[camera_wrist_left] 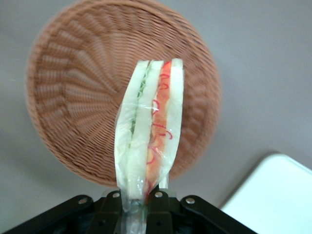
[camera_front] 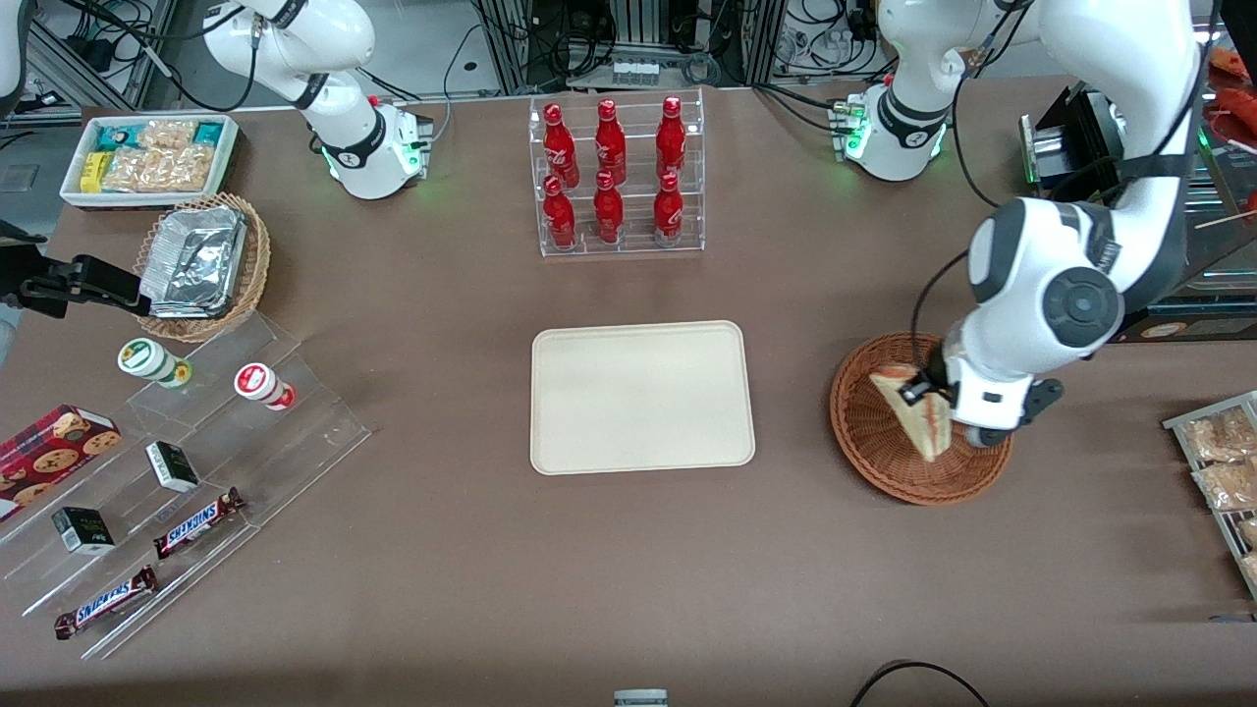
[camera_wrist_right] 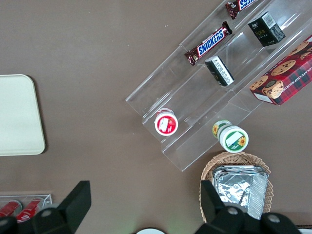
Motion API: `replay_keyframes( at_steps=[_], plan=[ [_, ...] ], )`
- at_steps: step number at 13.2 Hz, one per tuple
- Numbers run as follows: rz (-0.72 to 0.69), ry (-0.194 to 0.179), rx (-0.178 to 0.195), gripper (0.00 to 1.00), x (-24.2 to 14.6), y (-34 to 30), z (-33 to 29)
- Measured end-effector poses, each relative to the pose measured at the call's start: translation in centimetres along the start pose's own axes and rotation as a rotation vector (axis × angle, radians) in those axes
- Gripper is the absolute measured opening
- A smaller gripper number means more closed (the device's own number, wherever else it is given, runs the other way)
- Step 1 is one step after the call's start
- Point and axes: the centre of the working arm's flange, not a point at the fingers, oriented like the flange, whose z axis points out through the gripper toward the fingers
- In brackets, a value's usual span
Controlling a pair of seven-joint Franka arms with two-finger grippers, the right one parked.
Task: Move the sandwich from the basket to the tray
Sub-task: 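Carry the held sandwich over the cream tray and lower it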
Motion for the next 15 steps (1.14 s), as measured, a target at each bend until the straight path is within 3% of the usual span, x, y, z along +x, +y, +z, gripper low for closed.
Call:
replay_keyframes(
  at_steps=[4, 9, 11, 13, 15],
  plan=[
    [0.139, -0.012, -0.030, 0.15, -5.0, 6.3, -0.2],
    [0.353, -0.003, -0.028, 0.15, -11.6, 15.2, 1.7],
    [0.373, -0.004, -0.019, 0.15, -14.8, 19.1, 3.5],
    [0.353, 0.038, 0.009, 0.15, -17.8, 22.6, 5.8],
    [0.339, 0.043, 0.016, 0.15, -20.4, 25.4, 7.9]
  ],
)
